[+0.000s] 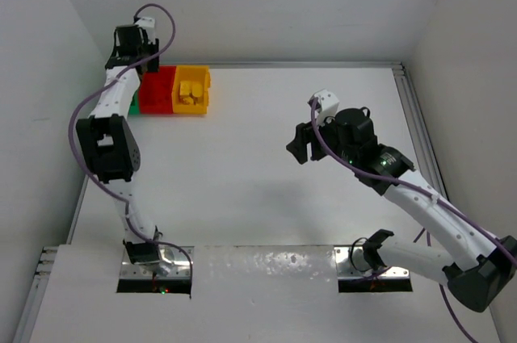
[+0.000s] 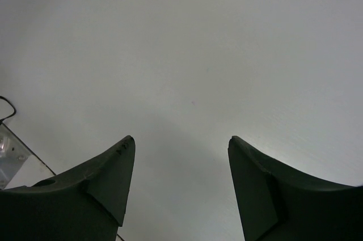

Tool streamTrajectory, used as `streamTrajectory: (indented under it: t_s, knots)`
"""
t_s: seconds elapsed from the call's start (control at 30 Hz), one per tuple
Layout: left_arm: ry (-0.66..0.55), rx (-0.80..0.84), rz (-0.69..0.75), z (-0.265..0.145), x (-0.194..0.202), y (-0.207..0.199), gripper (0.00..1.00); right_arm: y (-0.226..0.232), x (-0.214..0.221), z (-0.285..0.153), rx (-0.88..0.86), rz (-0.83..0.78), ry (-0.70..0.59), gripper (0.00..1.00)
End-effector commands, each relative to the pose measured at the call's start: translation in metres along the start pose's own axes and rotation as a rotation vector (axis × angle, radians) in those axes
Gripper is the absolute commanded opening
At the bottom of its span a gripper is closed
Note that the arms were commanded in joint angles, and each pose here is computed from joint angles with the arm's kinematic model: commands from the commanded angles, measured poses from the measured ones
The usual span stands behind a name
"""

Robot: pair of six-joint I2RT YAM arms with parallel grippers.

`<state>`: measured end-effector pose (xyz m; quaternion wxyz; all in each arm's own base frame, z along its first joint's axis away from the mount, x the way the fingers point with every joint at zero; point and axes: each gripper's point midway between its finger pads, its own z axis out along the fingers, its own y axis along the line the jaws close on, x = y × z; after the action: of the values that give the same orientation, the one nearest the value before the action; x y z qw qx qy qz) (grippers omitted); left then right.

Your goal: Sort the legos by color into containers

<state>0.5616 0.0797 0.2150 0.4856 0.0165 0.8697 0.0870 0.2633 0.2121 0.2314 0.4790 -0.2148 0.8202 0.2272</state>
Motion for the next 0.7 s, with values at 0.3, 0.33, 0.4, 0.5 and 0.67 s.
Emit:
streamTrajectory:
  t_s: [0.3, 0.33, 0.4, 0.5, 0.67]
  knots:
    - [0.076, -0.131, 0.059, 0.078, 0.020, 0.020, 0.00, -0.003, -0.010, -0.012, 0.029, 0.011, -0.048, 0.66]
    - [0.082, -0.110, 0.061, 0.080, 0.025, 0.016, 0.00, -0.003, -0.010, -0.012, 0.029, 0.012, -0.045, 0.66]
    - [0.121, -0.102, 0.062, 0.087, 0.043, 0.012, 0.00, -0.003, -0.008, -0.011, 0.029, 0.014, -0.039, 0.66]
    - [0.195, -0.110, 0.086, 0.094, 0.075, 0.011, 0.14, -0.003, -0.009, -0.012, 0.030, 0.014, -0.042, 0.66]
    - [0.201, -0.088, 0.086, 0.091, 0.077, 0.008, 0.46, -0.003, -0.014, -0.015, 0.030, -0.001, -0.044, 0.66]
